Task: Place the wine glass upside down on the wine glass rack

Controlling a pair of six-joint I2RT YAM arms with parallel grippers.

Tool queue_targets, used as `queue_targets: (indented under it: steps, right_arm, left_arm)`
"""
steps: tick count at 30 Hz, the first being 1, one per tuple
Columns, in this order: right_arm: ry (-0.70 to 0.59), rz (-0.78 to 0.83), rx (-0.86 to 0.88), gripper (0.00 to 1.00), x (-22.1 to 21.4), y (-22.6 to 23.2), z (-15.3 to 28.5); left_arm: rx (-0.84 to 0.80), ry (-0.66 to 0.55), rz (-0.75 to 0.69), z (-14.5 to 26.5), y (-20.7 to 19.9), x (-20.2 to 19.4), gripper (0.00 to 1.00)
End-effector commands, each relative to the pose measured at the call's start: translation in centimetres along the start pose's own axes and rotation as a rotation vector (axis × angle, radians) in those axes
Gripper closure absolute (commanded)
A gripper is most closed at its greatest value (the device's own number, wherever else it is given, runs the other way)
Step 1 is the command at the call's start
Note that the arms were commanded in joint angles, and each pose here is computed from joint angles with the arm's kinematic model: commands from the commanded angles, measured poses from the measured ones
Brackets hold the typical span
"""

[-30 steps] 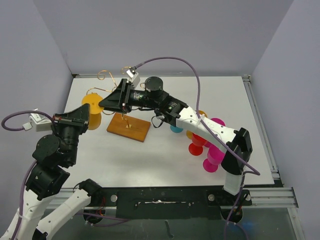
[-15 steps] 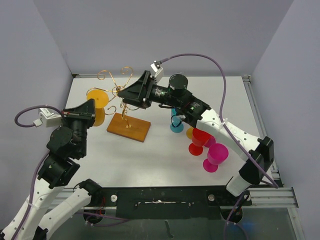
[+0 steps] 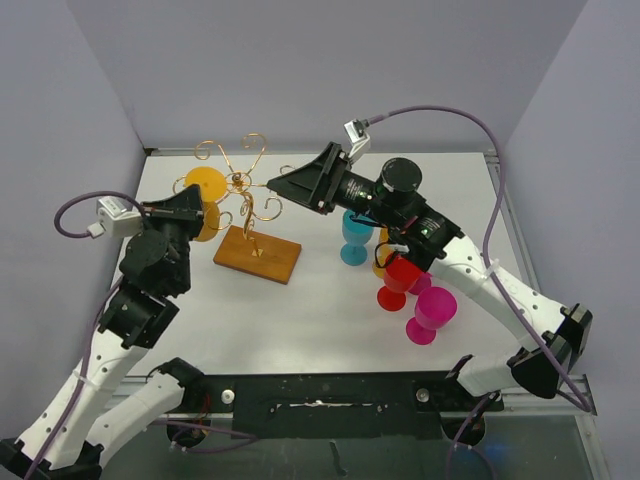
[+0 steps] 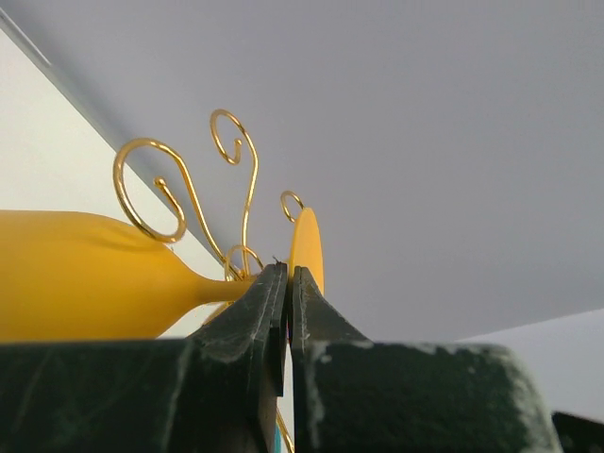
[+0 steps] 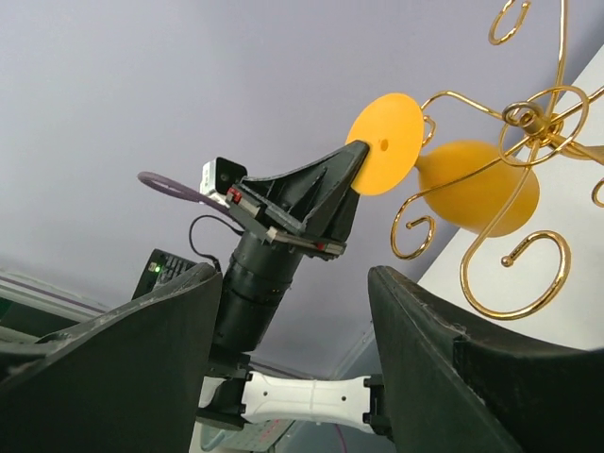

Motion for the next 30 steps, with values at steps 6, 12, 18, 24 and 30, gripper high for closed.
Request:
queue_targets:
  steps: [6, 12, 18, 24, 30]
  right_arm:
    - [-0.155, 0.115, -0.009, 0.36, 1.0, 1.8, 3.3]
    - [-0.200, 0.142, -0.033, 0.35, 1.2, 2.1, 4.3]
    - [-0.206, 0.144, -0.044, 0.35, 1.1, 1.9, 4.5]
    - [-0.203, 0.143, -0.048, 0.35, 0.9, 1.7, 4.6]
    - [-0.211, 0.149, -0.060, 0.35, 0.8, 1.4, 4.9]
  left_arm:
    - [-0.082, -0.012, 0.113, -4.6, -0.5, 2.3, 1.00]
    - [-0.084, -0.010, 0.134, -5.6, 0.4, 3.7, 1.00]
    - [-0.078, -0.022, 0.130, -5.8, 0.7, 4.6, 1.00]
    - [-0.069, -0.038, 0.127, -5.3, 1.1, 5.1, 1.00]
    - [-0.060, -0.045, 0.113, -4.4, 1.2, 5.4, 1.00]
Point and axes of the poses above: each gripper's point midway between its finger pads, its own z axis back along the fingers, its own y axis along the line the jaws close on, x = y × z, the point moved 10 cm from there along z, back along the fingers, and after that the axes turned 2 degrees about z, right-handed, at the moved point
